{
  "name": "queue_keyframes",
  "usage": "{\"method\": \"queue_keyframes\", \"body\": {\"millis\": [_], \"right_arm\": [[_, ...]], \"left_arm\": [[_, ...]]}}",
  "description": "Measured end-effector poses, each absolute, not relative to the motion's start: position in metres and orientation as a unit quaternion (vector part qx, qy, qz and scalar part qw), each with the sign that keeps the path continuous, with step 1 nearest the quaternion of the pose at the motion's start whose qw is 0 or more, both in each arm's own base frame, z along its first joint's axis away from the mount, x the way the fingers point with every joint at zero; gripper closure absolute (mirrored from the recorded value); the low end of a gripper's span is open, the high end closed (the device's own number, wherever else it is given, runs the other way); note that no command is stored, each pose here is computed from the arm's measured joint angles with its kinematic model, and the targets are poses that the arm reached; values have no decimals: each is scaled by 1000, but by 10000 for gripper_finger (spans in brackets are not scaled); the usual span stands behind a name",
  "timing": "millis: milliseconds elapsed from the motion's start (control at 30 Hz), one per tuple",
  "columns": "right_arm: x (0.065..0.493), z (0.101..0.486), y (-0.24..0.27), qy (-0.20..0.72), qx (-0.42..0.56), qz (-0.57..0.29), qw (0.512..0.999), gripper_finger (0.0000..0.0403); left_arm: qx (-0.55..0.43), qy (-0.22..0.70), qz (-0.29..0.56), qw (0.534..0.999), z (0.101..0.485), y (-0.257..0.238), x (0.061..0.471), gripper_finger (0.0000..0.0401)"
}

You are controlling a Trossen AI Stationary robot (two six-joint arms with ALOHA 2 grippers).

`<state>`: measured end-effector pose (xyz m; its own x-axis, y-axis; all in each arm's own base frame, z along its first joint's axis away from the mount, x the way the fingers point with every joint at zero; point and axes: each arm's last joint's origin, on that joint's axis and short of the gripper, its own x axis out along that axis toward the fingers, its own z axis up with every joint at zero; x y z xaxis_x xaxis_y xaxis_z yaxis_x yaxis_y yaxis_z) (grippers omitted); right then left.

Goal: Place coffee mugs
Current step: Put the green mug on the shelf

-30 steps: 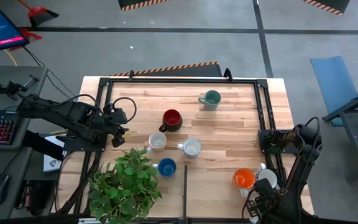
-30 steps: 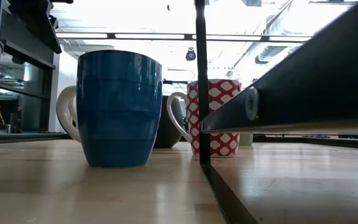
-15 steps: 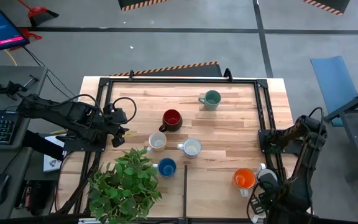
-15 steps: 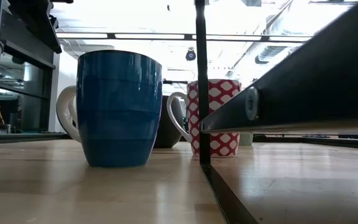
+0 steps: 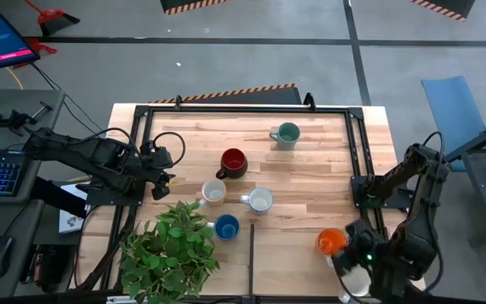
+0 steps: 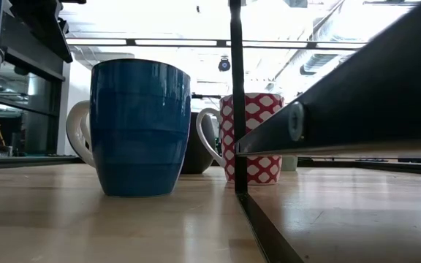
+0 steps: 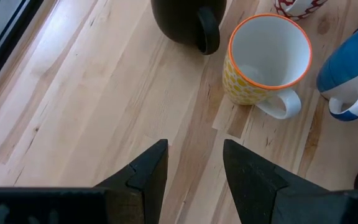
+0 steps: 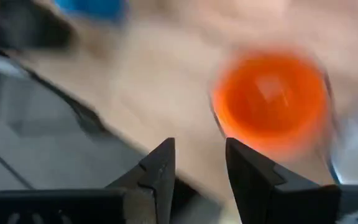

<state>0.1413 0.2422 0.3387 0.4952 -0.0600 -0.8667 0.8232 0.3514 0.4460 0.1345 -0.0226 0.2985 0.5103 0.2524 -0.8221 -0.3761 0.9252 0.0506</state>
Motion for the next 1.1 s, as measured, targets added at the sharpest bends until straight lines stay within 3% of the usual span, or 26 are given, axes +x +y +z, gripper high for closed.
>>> {"method": "queue_keyframes", "body": {"millis": [100,333,633,833,967,1100], "right_arm": [[156,339,225,348,436,-331,761,281],[207,339,172,374,306,-380,789,281],[260,339,56,445,177,-452,752,281],[284,341,-26,475,174,-412,758,281],[294,340,-60,469,180,-373,780,281],[300,329,-86,490,188,-357,773,281]], "left_arm": [[-67,460,181,866,298,-23,135,256],[-67,460,182,866,298,-23,135,256],[-71,459,184,866,299,-23,135,256],[-71,459,183,866,298,-23,135,256],[-71,459,184,866,299,-23,135,256],[-75,458,185,866,299,-23,135,256]]}}
